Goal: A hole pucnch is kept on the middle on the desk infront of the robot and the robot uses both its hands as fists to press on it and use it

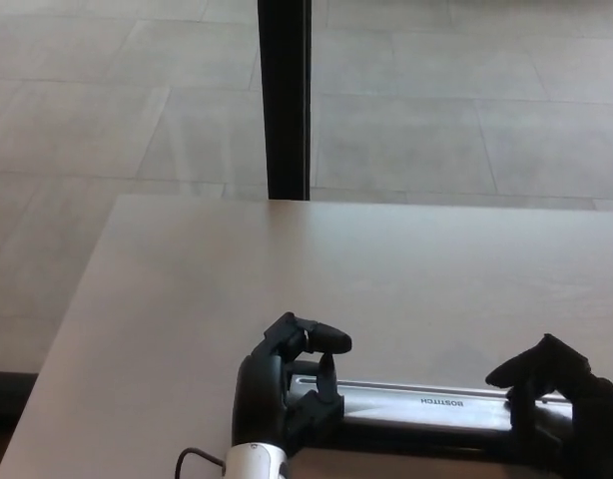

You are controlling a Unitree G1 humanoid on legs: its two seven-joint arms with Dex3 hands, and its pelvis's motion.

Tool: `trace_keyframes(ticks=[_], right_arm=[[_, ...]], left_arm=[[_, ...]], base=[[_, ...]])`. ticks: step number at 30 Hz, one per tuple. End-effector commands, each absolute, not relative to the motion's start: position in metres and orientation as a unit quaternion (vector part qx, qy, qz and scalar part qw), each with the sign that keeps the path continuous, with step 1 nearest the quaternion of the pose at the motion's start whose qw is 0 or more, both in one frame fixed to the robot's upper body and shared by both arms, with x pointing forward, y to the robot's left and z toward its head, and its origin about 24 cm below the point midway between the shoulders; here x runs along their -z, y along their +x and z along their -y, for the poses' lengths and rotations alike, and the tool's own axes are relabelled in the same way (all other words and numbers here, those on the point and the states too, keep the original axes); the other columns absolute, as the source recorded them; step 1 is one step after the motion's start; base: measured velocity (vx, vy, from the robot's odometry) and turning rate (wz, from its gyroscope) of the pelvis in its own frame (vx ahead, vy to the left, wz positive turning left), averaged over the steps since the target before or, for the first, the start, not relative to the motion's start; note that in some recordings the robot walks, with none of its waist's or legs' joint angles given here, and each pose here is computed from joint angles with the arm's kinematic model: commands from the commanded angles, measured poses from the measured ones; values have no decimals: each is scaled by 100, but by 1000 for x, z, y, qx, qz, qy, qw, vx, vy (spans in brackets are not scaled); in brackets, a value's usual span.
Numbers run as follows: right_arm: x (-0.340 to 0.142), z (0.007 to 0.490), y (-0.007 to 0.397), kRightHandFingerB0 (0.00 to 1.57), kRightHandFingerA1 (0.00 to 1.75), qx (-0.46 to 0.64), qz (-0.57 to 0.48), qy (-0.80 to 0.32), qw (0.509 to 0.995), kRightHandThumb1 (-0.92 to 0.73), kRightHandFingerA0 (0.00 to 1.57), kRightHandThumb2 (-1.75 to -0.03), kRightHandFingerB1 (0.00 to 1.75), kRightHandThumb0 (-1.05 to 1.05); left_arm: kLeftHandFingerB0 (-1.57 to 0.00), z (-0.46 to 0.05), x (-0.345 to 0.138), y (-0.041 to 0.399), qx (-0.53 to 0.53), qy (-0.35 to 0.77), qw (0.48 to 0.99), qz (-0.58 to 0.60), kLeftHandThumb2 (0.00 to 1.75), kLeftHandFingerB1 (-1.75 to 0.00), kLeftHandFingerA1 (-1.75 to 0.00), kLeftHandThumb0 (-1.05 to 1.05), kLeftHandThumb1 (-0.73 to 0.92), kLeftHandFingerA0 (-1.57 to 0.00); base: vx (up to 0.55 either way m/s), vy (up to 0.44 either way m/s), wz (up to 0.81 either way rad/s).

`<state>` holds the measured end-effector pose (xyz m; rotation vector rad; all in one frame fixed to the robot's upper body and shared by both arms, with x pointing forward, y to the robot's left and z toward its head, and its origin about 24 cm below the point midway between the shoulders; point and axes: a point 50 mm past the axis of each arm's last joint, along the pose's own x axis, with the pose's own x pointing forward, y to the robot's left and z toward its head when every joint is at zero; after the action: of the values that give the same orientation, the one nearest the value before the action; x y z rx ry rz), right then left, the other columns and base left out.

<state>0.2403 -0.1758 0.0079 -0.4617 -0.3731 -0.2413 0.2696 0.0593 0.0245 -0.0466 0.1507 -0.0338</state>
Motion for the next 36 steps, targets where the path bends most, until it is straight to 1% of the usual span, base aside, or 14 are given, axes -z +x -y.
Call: trace_keyframes(ticks=[1, 4, 5, 6, 9, 10, 11, 12, 13, 25, 27, 30, 32, 36], right_arm=[[85, 206, 154, 70, 175, 24, -18, -438, 898, -55, 81, -107, 145, -6], [87, 205, 154, 72, 175, 17, -13, -450, 893, -51, 82, -107, 142, -6], [93, 210, 150, 92, 132, 9, -35, -476, 879, -47, 114, -106, 114, -8], [96, 210, 147, 93, 132, 9, -42, -478, 877, -47, 114, -106, 115, -10], [98, 209, 144, 92, 133, 8, -52, -476, 878, -49, 115, -105, 116, -10], [100, 209, 143, 70, 171, 9, -56, -478, 877, -58, 87, -96, 139, -4], [101, 209, 141, 68, 173, 5, -62, -478, 876, -65, 88, -90, 141, -3], [102, 210, 141, 70, 172, 1, -68, -478, 876, -61, 80, -87, 141, -11], [102, 211, 140, 68, 170, -4, -70, -480, 874, -66, 86, -85, 135, -5], [107, 211, 138, 77, 152, -22, -81, -497, 864, -70, 86, -70, 108, -15], [105, 211, 138, 72, 160, -22, -73, -494, 866, -70, 87, -74, 125, -11], [103, 212, 141, 72, 161, -26, -62, -501, 863, -69, 87, -77, 125, -10], [99, 212, 145, 72, 168, -15, -42, -495, 867, -58, 84, -94, 141, -9], [92, 209, 157, 68, 175, 5, -23, -478, 878, -62, 78, -95, 145, -11]], left_arm=[[-56, -40, -11, 253, -39, -25, 997, -59, 85, -171, -175, -32, 82, -90], [-54, -42, -11, 254, -44, -20, 997, -56, 86, -171, -175, -32, 81, -91], [-57, -41, -10, 254, -52, -5, 998, -48, 86, -171, -175, -31, 81, -89], [-58, -41, -10, 252, -54, -3, 998, -44, 87, -173, -175, -31, 80, -89], [-58, -40, -8, 251, -60, -1, 997, -41, 88, -173, -175, -32, 79, -89], [-59, -40, -8, 251, -63, 12, 997, -34, 90, -174, -175, -30, 80, -89], [-59, -39, -8, 250, -66, 19, 997, -29, 88, -173, -175, -33, 79, -90], [-60, -39, -8, 250, -71, 23, 997, -27, 89, -175, -175, -35, 78, -91], [-57, -38, -7, 250, -73, 26, 997, -28, 91, -175, -175, -35, 78, -91], [-54, -41, -6, 249, -87, 21, 996, -27, 87, -170, -175, -32, 81, -90], [-54, -41, -5, 248, -86, 24, 996, -25, 88, -170, -175, -32, 81, -90], [-56, -41, -5, 248, -88, 20, 996, -24, 90, -171, -175, -31, 80, -89], [-53, -42, -5, 249, -88, 21, 996, -22, 89, -172, -175, -33, 80, -90], [-55, -45, -5, 250, -92, 8, 995, -24, 90, -173, -175, -31, 79, -89]], base=[[0, 0, 0], [0, 0, 0], [0, 0, 0], [0, 0, 0], [0, 0, 0], [0, 0, 0], [0, 0, 0], [0, 0, 0], [0, 0, 0], [0, 0, 0], [0, 0, 0], [0, 0, 0], [0, 0, 0], [0, 0, 0]])
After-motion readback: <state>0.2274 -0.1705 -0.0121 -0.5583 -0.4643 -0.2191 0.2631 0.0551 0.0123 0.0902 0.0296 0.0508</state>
